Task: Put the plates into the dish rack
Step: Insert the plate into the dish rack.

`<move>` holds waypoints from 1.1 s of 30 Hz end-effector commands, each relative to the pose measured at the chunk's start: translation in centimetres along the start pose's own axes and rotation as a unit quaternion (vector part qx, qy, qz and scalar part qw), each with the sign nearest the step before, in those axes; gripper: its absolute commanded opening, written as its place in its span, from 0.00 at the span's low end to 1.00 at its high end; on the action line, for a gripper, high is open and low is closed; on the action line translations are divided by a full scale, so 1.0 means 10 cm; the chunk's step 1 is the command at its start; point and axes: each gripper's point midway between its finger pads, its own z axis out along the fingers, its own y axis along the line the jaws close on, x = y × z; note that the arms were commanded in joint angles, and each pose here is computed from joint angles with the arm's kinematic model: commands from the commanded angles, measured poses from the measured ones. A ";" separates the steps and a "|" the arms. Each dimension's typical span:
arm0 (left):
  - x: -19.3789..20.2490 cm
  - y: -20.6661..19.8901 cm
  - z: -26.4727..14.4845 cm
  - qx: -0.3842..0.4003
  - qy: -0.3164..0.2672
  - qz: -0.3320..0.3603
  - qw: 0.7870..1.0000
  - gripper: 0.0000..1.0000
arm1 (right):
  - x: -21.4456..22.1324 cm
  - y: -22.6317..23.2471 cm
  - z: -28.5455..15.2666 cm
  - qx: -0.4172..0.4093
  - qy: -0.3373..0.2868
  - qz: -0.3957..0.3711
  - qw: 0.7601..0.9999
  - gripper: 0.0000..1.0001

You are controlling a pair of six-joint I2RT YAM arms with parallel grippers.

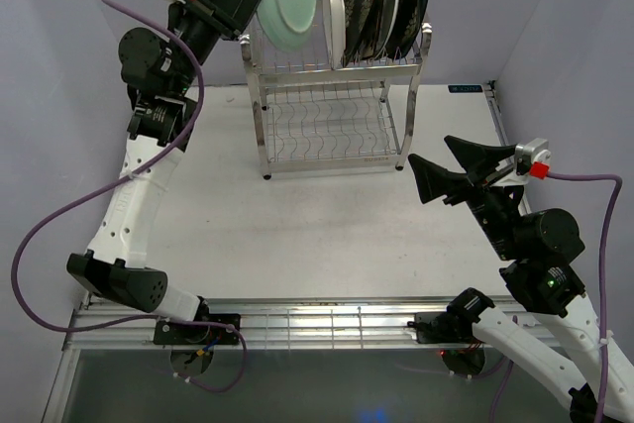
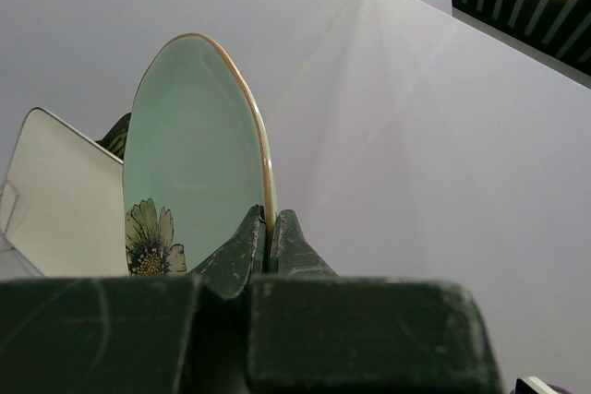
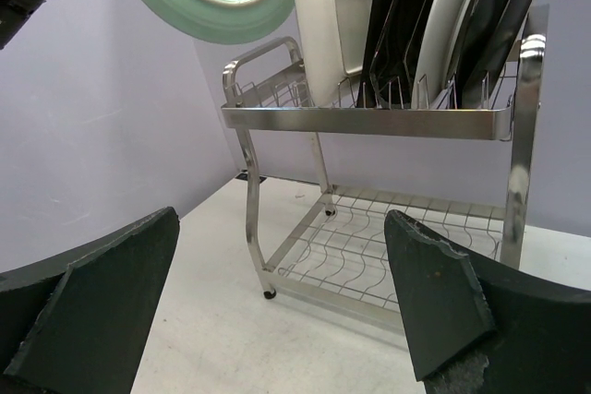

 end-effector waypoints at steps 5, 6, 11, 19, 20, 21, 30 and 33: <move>-0.52 -0.62 0.13 0.052 -0.131 0.069 0.988 0.00 | -0.25 -0.01 -0.05 0.007 -0.036 -0.004 0.999 0.98; -0.51 -0.63 0.14 0.051 -0.134 0.071 0.987 0.00 | -0.25 -0.01 -0.06 0.007 -0.037 -0.003 0.999 0.98; -0.51 -0.58 0.18 0.035 -0.146 0.087 0.985 0.00 | -0.24 -0.02 -0.05 0.008 -0.036 -0.004 0.999 0.98; -0.36 -0.43 0.32 0.026 -0.141 0.073 0.987 0.00 | -0.17 -0.03 -0.01 0.009 -0.029 -0.005 1.000 0.98; -0.35 -0.41 0.34 0.024 -0.142 0.072 0.987 0.00 | -0.17 -0.03 0.00 0.009 -0.028 -0.005 1.000 0.98; -0.35 -0.38 0.35 0.019 -0.146 0.071 0.987 0.00 | -0.17 -0.03 -0.01 0.011 -0.029 -0.006 0.999 0.98; -0.25 -0.09 0.42 -0.024 -0.160 0.079 0.984 0.00 | -0.19 -0.04 -0.03 0.012 -0.034 -0.007 0.999 0.97; -0.21 -0.02 0.44 -0.030 -0.161 0.078 0.983 0.00 | -0.18 -0.04 -0.02 0.013 -0.034 -0.008 0.999 0.97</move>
